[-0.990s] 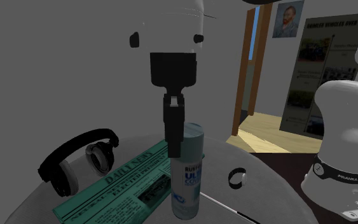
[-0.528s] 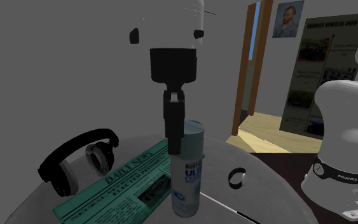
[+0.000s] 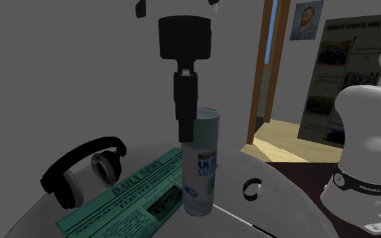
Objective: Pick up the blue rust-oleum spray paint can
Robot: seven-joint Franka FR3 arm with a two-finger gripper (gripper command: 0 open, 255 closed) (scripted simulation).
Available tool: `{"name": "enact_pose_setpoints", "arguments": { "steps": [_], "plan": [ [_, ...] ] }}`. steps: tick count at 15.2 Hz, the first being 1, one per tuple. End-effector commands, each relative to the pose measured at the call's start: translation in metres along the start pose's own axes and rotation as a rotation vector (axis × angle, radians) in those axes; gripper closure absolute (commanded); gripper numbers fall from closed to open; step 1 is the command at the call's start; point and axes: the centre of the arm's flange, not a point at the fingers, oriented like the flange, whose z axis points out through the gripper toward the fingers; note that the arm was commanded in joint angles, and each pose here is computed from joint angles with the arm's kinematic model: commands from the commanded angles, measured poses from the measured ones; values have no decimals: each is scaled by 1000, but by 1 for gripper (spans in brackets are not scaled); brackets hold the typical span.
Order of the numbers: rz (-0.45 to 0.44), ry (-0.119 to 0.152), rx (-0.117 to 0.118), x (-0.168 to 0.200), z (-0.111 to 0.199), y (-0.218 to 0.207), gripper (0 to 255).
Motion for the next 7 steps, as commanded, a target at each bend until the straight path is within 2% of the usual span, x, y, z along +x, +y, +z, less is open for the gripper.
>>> {"name": "enact_pose_setpoints", "arguments": {
  "steps": [1,5,7],
  "plan": [
    [0,0,0,1,-11,0,255],
    [0,0,0,1,-32,-1,255],
    [0,0,0,1,-33,-1,255]
  ]
}}
